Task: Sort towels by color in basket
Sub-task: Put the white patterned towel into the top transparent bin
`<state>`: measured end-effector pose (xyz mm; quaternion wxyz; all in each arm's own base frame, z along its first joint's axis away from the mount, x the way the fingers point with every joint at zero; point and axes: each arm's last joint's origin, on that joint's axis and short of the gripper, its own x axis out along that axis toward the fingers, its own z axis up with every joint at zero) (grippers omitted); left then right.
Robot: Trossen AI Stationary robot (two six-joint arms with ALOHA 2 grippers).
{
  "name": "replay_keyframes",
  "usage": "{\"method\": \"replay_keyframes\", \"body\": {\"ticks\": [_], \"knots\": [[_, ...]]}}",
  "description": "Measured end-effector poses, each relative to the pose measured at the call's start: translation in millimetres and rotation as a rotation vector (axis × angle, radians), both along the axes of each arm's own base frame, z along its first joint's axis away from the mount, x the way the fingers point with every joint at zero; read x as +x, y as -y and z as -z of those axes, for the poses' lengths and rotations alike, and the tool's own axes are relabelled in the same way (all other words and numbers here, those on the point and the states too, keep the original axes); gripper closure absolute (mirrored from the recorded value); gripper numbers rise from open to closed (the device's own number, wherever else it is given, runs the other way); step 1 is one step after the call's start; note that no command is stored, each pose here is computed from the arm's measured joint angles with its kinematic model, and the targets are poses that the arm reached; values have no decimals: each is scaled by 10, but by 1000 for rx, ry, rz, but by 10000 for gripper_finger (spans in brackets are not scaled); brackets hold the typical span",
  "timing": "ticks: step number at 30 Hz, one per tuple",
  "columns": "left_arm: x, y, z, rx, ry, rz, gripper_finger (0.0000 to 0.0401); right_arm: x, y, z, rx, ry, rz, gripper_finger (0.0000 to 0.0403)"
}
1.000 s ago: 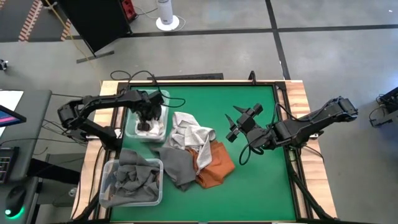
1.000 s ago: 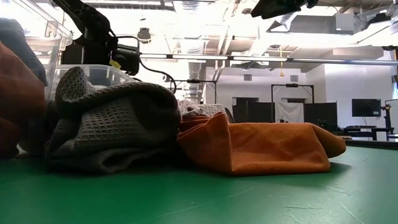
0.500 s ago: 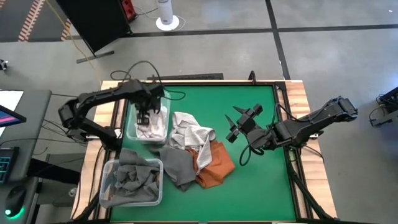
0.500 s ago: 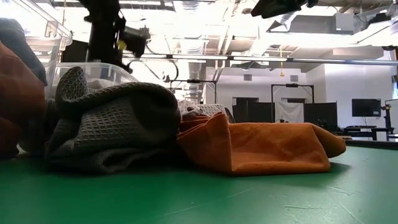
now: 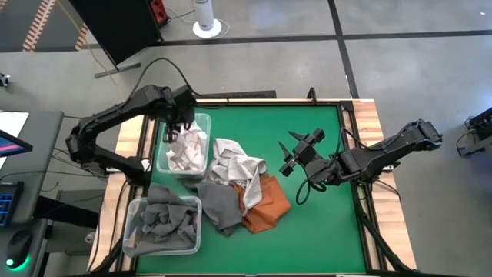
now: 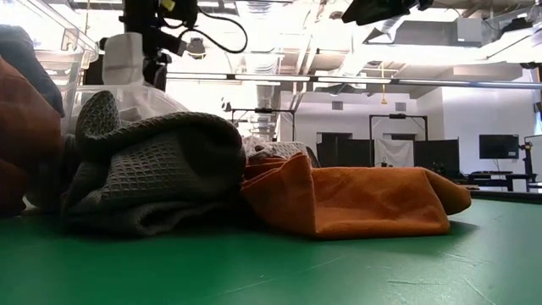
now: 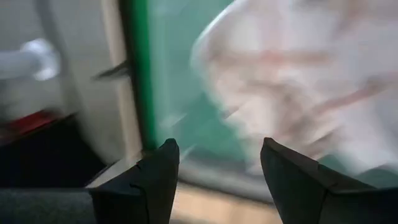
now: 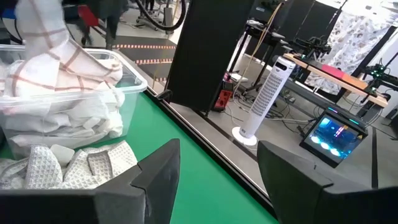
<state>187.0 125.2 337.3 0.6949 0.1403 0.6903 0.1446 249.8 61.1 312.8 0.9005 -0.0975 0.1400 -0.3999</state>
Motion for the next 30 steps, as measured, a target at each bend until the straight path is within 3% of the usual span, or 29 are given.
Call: {"method": "replay_keyframes", "body": {"ticks": [4,9,13,20,23,27,30], "knots": [[19,-39,87,170,-175,7,184,4,15,0,0,0,6,159],[166,21,276,235,-266,88,184,5,16,-2,1,3,6,159],[212,138,321,360,-459,264,184,4,14,-2,1,3,6,159],[235,260,305,336,-654,579,184,7,29,-1,2,3,12,159],[255,281,307,303,-789,794,184,17,26,8,1,0,12,159],[329,229,247,475,-815,695,184,24,40,11,5,-2,9,159],[343,118,194,618,-794,495,184,26,40,13,7,-4,3,159]]}}
